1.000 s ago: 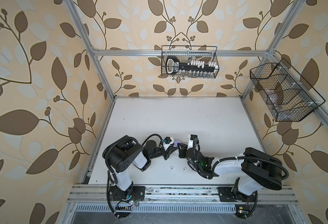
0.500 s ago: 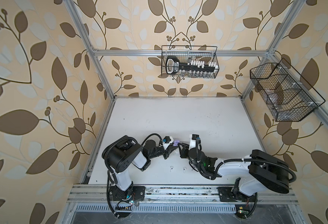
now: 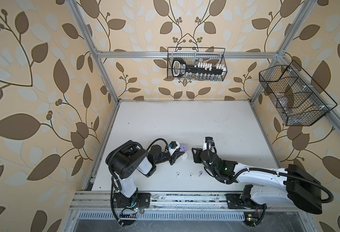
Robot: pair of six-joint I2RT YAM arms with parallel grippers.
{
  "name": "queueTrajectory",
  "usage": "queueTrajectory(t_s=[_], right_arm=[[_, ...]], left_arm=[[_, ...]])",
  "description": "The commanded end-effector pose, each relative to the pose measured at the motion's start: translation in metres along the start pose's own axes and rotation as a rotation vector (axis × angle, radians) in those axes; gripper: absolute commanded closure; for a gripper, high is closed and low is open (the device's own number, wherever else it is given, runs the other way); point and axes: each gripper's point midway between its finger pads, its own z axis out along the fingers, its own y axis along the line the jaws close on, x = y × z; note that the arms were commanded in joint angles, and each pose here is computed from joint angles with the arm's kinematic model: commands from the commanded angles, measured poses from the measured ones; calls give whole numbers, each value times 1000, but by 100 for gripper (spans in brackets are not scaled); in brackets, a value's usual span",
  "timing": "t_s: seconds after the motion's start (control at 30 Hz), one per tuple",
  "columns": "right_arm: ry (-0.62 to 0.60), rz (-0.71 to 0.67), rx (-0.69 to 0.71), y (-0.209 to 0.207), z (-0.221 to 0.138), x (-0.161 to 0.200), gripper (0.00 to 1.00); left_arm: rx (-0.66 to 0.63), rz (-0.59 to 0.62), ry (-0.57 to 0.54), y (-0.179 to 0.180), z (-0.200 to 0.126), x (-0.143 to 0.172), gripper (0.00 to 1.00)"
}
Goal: Insert wireless bluetooth earbuds into charging case
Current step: Insert the wireless bluetooth earbud into the charging case, then pick up the wireless bluetooth earbud from the bottom-center of the table.
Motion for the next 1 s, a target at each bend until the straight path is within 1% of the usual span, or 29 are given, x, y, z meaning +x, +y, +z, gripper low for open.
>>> queueTrajectory(t_s=[0.0, 0.07, 0.2, 0.43, 0.67, 0.77, 0.97], right_arm=[[133, -73, 111, -24, -18, 24, 62], [157, -92, 127, -26, -28, 30, 59], [224, -102, 176, -31, -46, 45, 55], [366, -110, 214, -40, -64, 76, 52], [428, -104, 262, -52, -64, 90, 53], [461, -95, 292, -57, -59, 97, 56], [504, -95, 308, -56, -52, 106, 58]], left_arm=[[25, 80, -84, -3, -3, -25, 88], [34, 91, -81, -5, -3, -24, 89], [59, 117, -74, -14, -2, -21, 89], [127, 181, -67, -35, -4, -15, 89], [174, 247, -58, -54, -6, -8, 89], [185, 257, -59, -57, -7, -7, 89], [200, 276, -59, -63, -8, -6, 88]])
